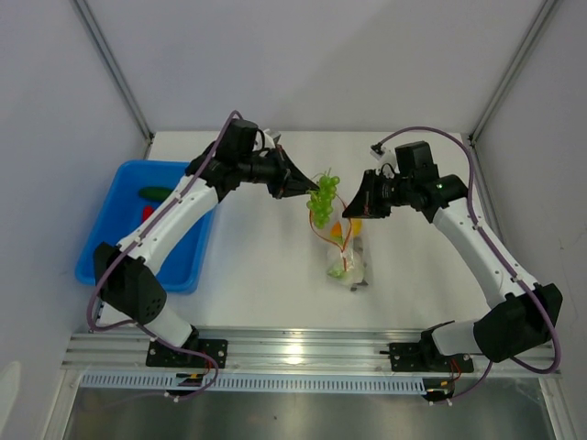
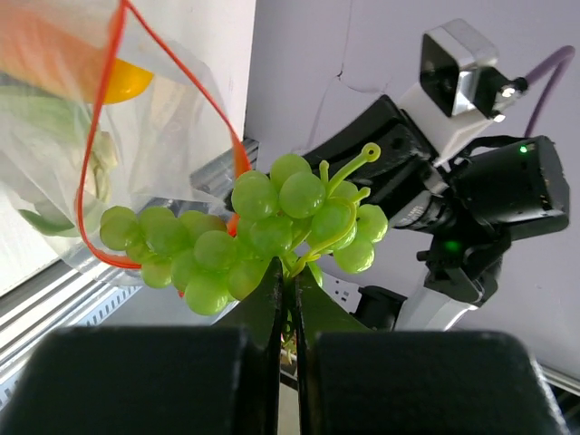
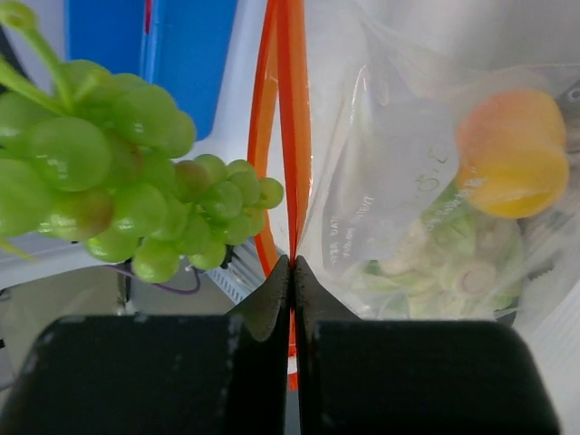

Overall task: Place the food in the zip-top bag and seal the zipper
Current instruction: Place the fake fruit in the zipper food storage bag.

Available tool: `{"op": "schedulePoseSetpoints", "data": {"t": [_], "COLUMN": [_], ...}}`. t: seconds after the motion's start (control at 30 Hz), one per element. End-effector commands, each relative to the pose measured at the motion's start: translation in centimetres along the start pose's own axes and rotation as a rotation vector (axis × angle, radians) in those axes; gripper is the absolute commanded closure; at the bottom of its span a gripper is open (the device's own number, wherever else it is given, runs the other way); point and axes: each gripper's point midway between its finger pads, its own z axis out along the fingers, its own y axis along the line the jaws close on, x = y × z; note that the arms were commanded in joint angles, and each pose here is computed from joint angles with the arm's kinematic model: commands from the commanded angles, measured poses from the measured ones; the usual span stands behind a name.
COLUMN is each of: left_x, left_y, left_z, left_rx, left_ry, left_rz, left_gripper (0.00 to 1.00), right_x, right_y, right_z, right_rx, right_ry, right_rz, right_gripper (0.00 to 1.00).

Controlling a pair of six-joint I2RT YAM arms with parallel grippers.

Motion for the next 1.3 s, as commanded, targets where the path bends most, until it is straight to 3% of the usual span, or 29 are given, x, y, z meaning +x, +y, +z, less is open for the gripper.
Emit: {"op": "schedulePoseSetpoints", "data": {"t": [0.0,0.37,0.9,1.03,1.07,1.27], "left_x": [0.7,1.6,2.6,2.6,2.5,2.7], "left_y": [0.4,3.4,7.0,7.1,7.0,6.9], "left_z": [1.1,3.5,3.5,3.3,3.3,3.1], "left_rx": [0.012,-0.059,-0.135,-0.148,-0.148,-0.149], "left_ry": [0.045,0.120,0.134,0.128,0.125,0.130], "left_rz": [0.029,0.022,-0.001,0.008,0.013,0.026], "left_gripper": [0.99,1.00,0.98,0.77,0.63,0.23], "right_x": [-0.5,-0.8,-1.7,-1.6,-1.5,-1.3], "right_y": [3.3,3.9,3.0,2.7,2.6,2.4], "right_z": [-1.7,-1.9,-2.9,-2.8,-2.7,-2.6], "right_rx": [-0.131,-0.168,-0.131,-0.127,-0.126,-0.127], "right_ry": [-0.007,-0.010,-0.068,-0.066,-0.064,-0.061], "right_rz": [-0.015,-0.008,0.002,0.007,0.009,0.015], "right_gripper": [1.00,1.00,1.00,1.00,1.00,1.00]}}
